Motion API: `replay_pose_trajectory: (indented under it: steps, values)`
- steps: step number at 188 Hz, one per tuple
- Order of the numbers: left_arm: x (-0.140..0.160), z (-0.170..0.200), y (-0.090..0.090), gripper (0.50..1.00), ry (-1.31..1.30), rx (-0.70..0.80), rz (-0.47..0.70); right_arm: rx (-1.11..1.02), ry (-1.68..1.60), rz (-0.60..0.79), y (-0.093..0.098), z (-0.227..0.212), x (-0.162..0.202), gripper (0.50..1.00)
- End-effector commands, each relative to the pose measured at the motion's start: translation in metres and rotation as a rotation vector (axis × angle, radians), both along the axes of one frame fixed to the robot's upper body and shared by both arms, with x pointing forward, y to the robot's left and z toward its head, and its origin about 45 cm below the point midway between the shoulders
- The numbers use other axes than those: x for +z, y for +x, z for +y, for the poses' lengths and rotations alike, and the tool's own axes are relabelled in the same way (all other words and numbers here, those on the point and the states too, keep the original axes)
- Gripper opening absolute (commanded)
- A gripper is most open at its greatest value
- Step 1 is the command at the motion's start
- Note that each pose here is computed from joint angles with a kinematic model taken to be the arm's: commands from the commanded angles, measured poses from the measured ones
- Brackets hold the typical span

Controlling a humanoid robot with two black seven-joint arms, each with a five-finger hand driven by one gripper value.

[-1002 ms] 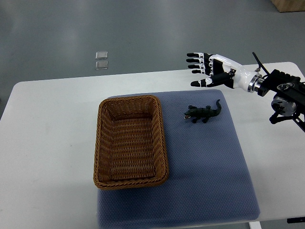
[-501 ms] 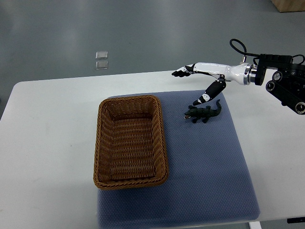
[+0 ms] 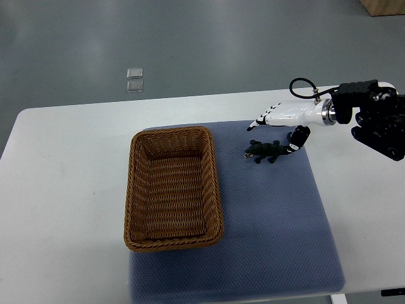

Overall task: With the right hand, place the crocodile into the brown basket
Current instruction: 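Move the right hand over the toy crocodile and lower it, then close the right hand fingers around the crocodile and lift it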

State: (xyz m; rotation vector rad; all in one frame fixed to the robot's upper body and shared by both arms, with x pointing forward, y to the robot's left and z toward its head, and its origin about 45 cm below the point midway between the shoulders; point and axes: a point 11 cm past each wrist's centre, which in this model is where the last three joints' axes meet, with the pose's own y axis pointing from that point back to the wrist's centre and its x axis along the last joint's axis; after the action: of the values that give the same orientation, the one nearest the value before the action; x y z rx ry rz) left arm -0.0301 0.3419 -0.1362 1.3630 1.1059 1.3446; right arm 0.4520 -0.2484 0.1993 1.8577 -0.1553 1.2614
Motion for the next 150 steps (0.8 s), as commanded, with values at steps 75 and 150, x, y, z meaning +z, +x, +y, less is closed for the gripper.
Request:
replay_pose_trajectory:
  steps: [75,150]
  values:
    - [0.0,0.0,0.0,1.0,0.001,0.0,0.0,0.022,-0.037,0.003,0.001,0.014,-0.013,0.926]
    - [0.0,0.0,0.0,1.0,0.001,0.0,0.0,0.037,-0.063,-0.004,-0.001,0.013,-0.022,0.924]
